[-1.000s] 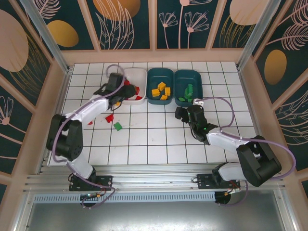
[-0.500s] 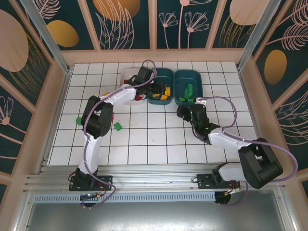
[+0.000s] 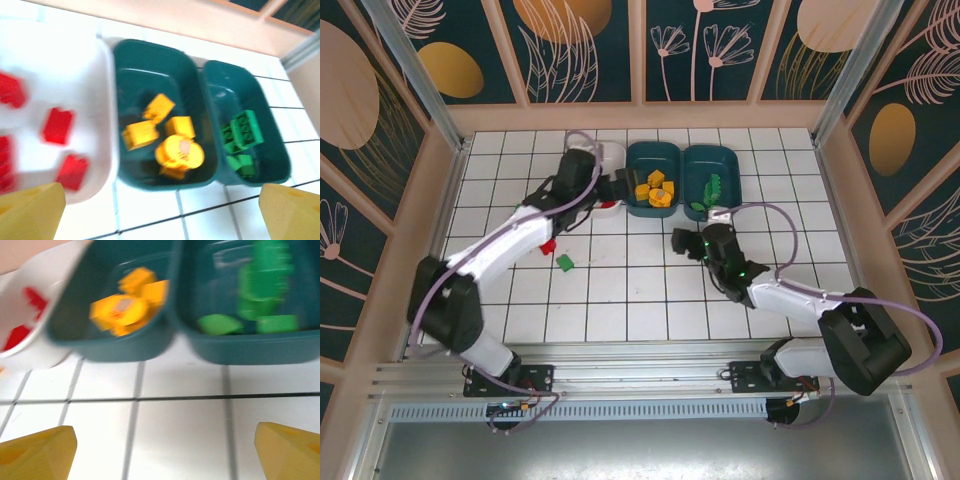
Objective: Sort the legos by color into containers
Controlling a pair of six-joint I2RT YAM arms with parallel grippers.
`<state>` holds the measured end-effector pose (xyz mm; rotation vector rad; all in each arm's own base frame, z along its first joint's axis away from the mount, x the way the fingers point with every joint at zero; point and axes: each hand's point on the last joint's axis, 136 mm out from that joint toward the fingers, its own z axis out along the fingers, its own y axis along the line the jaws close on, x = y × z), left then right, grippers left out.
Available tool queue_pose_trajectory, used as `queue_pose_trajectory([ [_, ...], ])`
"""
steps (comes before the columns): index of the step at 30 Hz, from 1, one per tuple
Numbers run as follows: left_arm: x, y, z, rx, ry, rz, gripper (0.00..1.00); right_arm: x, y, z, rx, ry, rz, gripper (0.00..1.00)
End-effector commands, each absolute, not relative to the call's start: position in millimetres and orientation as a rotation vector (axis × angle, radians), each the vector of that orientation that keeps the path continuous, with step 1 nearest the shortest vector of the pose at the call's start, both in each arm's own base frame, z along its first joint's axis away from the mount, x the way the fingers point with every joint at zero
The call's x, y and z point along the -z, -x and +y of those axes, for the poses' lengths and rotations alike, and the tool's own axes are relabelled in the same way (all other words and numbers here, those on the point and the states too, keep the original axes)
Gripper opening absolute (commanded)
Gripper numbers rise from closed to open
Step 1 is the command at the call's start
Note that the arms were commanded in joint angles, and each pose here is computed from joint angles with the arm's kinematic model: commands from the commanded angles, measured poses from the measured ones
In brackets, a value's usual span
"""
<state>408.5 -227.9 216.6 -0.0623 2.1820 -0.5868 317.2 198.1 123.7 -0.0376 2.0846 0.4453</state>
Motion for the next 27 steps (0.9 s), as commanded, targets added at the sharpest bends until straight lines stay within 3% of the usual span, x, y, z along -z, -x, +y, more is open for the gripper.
queue_pose_trajectory([
  [1,-141.1,-373.7,-171.7,0.341,0.175,2.333,0.98,-152.5,-306.0,243.5,-0.528,0.231,1.967,0.91],
  [9,-74.0,-306.5,-121.3,0.240,0.593,2.494,0.94,-128.0,-305.3,267.9,-0.502,0.301,2.026,0.89],
  [11,-74.5,-308.3,-108.8,0.181,0.665,2.446,0.94,-128.2,-308.1,263.2,-0.471,0.269,2.027,0.86],
  [20,-27.7,-316.7,-102.5,0.136,0.792,2.564,0.70,-143.4,-313.8,232.0,-0.369,0.153,1.966,0.83],
  [27,-13.3,-316.8,-101.8,0.117,0.782,2.588,0.60,-140.3,-318.2,224.1,-0.357,0.116,1.978,0.83],
])
